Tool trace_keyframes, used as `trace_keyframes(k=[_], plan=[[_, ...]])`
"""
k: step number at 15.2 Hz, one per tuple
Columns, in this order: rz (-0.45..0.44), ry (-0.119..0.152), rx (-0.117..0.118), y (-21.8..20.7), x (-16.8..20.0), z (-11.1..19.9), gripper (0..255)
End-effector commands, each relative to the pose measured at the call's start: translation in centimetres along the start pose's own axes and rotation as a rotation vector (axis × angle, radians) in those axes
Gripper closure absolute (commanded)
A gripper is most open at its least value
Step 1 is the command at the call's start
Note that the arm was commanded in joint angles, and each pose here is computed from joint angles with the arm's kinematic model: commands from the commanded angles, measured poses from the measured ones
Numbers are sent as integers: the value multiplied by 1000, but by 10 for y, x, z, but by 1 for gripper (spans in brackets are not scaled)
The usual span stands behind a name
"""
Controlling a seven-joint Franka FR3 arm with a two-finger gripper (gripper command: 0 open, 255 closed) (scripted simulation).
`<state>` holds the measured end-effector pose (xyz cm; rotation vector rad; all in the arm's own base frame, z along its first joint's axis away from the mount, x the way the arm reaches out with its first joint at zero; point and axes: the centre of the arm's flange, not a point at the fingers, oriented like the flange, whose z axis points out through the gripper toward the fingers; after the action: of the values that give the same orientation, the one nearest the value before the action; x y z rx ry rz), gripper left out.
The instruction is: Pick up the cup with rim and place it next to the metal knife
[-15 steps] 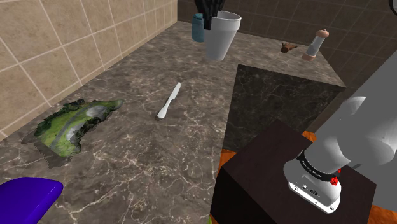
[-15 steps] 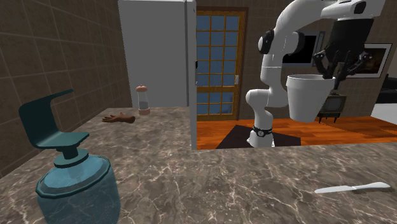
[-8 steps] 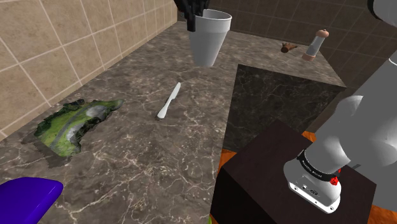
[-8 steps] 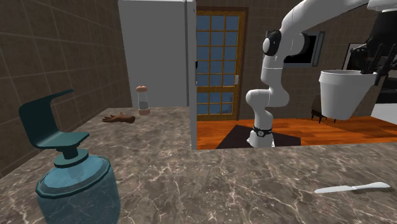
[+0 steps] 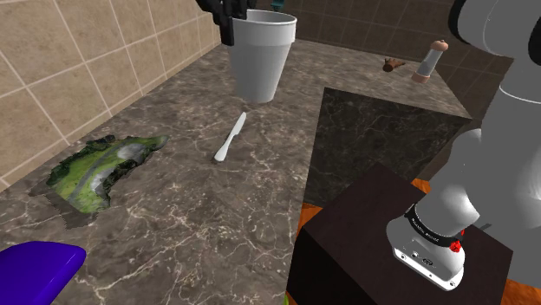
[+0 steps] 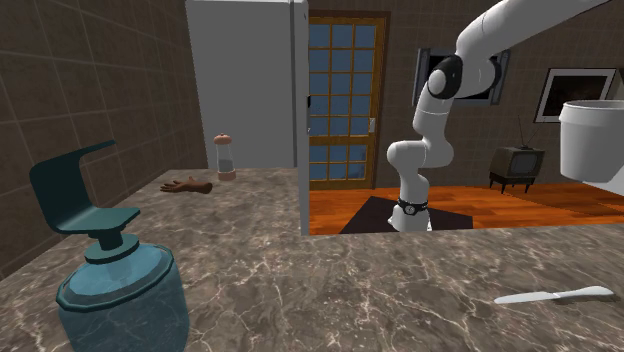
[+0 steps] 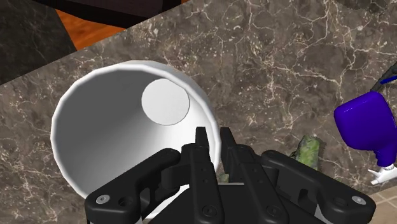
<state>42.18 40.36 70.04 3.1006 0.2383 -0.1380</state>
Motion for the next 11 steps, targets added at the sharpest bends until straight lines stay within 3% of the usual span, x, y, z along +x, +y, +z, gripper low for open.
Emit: trace_keyframes(k=[1,11], plan=[[2,0,1,-7,-2,6,255],[2,0,1,-8,3,59,255]])
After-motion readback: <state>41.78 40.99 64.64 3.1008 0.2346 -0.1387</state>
